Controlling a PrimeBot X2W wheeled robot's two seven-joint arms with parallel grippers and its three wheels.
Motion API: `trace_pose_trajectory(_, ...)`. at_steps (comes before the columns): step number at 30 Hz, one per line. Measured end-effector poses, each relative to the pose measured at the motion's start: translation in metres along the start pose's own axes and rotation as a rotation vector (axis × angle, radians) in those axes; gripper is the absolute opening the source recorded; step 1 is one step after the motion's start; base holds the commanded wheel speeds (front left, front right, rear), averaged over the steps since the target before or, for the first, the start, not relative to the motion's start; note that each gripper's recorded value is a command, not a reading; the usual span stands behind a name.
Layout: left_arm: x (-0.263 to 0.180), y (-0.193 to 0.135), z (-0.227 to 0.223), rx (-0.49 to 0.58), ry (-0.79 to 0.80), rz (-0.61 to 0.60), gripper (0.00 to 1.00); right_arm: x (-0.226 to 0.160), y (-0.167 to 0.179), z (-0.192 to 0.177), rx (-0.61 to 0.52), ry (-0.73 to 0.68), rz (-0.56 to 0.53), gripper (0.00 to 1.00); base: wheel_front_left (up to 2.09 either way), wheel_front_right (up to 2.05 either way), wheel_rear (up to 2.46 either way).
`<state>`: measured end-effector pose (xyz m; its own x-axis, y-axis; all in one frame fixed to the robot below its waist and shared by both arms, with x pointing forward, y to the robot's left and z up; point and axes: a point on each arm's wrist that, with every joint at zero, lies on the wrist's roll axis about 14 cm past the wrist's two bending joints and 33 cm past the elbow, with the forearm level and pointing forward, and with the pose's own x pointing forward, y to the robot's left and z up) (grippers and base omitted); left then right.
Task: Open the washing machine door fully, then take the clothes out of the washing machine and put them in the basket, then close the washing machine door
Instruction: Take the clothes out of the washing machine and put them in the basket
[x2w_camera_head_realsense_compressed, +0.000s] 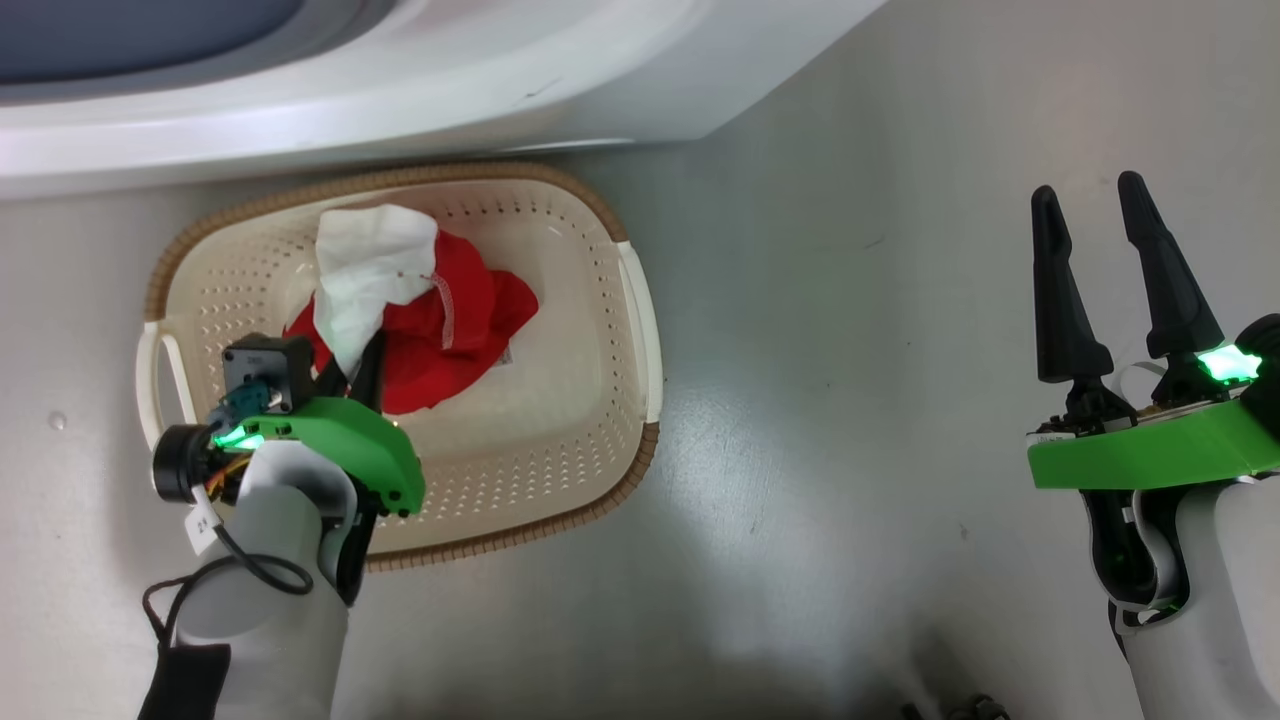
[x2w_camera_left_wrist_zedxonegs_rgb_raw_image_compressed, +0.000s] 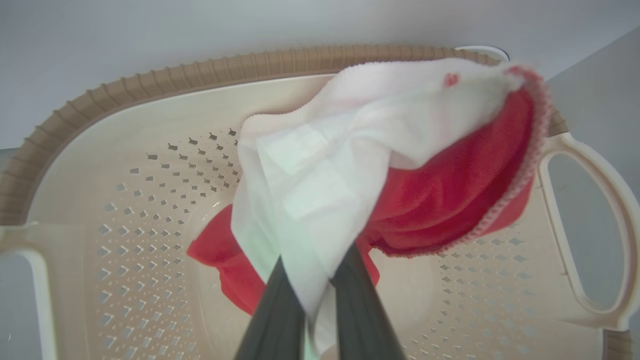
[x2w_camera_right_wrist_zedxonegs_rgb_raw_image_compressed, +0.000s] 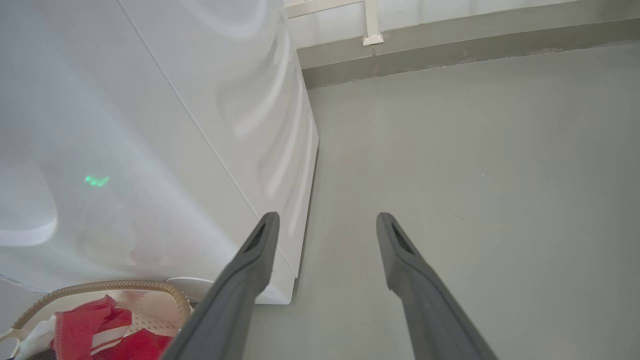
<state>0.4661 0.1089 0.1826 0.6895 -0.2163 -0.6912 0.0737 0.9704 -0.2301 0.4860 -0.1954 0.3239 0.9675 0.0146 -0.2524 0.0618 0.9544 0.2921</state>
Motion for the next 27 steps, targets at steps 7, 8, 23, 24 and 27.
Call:
trace_pose_trajectory(7, 0.005, 0.004, -0.021, 0.000, 0.067, 0.007, 0.00, 0.006, -0.002, -0.010, -0.001, 0.016, 0.000, 1.00, 0.00, 0.00, 0.00)
trace_pose_trajectory(8, 0.005, 0.004, -0.021, 0.001, 0.069, 0.007, 0.15, 0.006, -0.002, -0.011, -0.002, 0.018, 0.000, 1.00, 0.00, 0.00, 0.00)
trace_pose_trajectory(23, -0.003, 0.006, 0.005, -0.023, 0.002, 0.023, 1.00, 0.004, 0.008, 0.007, -0.020, -0.017, 0.024, 1.00, 0.00, 0.00, 0.00)
trace_pose_trajectory(24, -0.005, 0.006, 0.008, -0.026, -0.008, 0.025, 1.00, 0.004, 0.009, 0.009, -0.019, -0.021, 0.027, 1.00, 0.00, 0.00, 0.00)
trace_pose_trajectory(27, -0.012, 0.005, 0.019, -0.035, -0.040, 0.027, 1.00, 0.002, 0.013, 0.017, -0.019, -0.037, 0.036, 1.00, 0.00, 0.00, 0.00)
